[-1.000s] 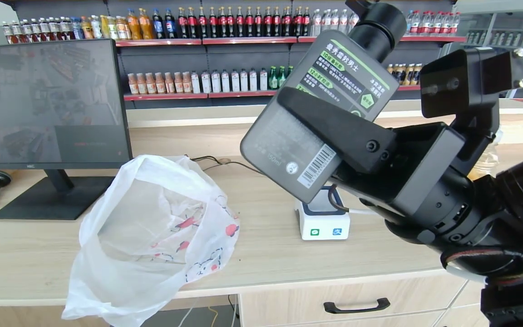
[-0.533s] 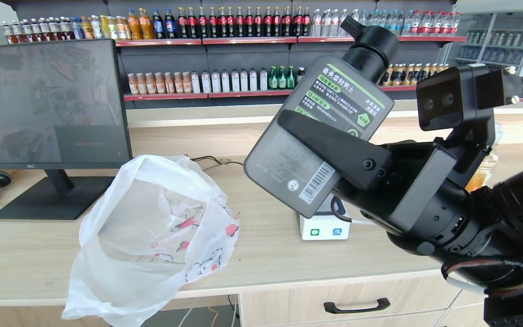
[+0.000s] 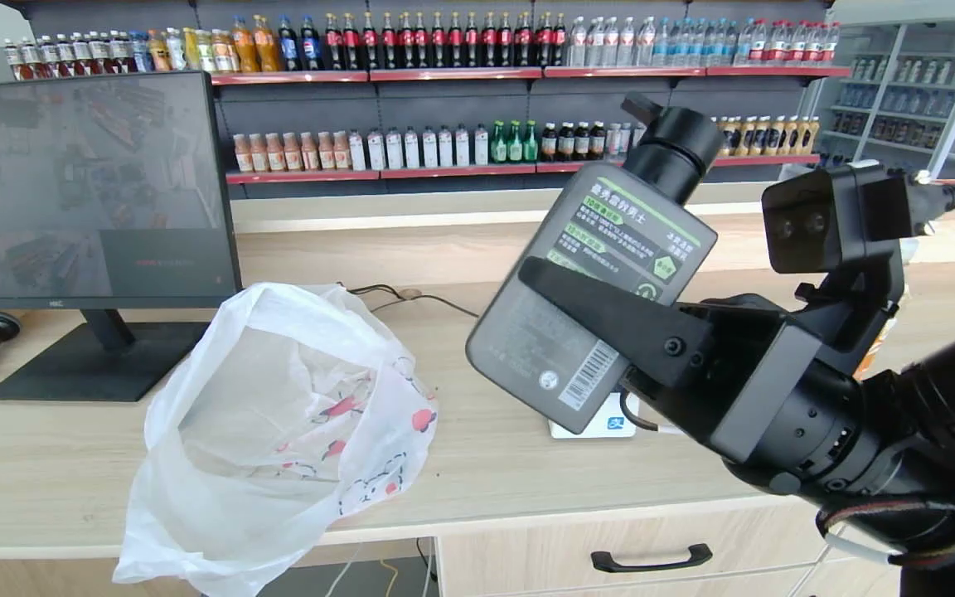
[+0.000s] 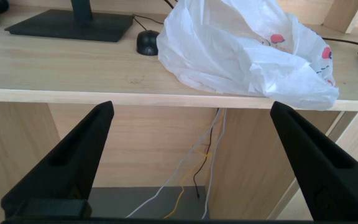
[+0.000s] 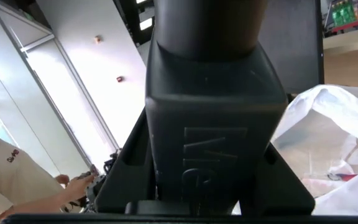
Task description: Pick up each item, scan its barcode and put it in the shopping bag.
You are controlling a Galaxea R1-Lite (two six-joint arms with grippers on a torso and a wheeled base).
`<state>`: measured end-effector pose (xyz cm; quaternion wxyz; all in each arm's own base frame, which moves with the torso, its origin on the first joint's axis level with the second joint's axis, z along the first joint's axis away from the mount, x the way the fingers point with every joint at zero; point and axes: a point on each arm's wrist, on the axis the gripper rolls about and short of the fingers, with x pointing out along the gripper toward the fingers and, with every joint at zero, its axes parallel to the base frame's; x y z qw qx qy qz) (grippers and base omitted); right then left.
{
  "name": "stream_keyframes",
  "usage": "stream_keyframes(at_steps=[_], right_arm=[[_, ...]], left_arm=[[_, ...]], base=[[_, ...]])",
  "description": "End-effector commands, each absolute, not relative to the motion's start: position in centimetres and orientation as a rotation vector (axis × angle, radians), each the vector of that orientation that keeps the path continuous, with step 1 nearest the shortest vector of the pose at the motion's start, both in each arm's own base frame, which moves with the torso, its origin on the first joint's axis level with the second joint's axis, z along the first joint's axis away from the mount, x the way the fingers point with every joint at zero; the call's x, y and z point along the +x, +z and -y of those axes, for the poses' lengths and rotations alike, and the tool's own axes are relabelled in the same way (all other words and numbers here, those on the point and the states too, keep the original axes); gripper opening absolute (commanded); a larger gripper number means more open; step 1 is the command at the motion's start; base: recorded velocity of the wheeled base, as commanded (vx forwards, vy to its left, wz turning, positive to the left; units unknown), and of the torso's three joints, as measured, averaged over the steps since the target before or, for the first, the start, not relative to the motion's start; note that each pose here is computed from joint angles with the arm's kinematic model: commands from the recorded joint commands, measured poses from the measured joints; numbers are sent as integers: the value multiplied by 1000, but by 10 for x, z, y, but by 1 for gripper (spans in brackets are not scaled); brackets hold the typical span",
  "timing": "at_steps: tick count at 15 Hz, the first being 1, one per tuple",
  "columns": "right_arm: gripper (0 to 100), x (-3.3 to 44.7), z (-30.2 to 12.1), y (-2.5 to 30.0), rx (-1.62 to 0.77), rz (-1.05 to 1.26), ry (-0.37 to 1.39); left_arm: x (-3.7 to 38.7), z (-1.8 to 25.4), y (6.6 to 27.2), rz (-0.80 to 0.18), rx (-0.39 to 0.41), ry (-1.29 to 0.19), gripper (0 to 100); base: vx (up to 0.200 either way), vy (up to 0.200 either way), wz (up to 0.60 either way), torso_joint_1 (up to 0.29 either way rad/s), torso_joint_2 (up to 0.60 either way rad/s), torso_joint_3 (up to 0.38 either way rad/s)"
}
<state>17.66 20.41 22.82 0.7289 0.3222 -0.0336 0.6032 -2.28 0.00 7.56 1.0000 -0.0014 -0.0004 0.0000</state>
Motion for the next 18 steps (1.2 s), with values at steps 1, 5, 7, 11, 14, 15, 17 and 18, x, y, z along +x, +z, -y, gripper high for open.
stream_keyframes(at_steps=[1,5,7,11,14,15,17,18], right_arm=[[0,168,-193,220,695,43,1312],[0,177,-174,217,566,139,1209],[0,179,-163,208,486,153,1154],[0,180,-141,190,310,182,1038],[0,168,-129,185,266,199,940],[0,168,-127,185,258,212,889],[0,170,-124,185,248,224,793],[0,177,-119,181,210,227,678]], left_arm=[[-23,0,76,2,-3,0,100],[-23,0,76,2,-3,0,100],[-23,0,76,2,-3,0,100],[-23,0,76,2,-3,0,100],[-23,0,76,2,3,0,100],[-23,0,76,2,3,0,100],[-23,0,76,2,2,0,100],[-23,0,76,2,2,0,100]], base=[[0,0,0,0,0,0],[0,0,0,0,0,0],[0,0,0,0,0,0],[0,0,0,0,0,0],[0,0,0,0,0,0],[0,0,0,0,0,0],[0,0,0,0,0,0],[0,0,0,0,0,0]])
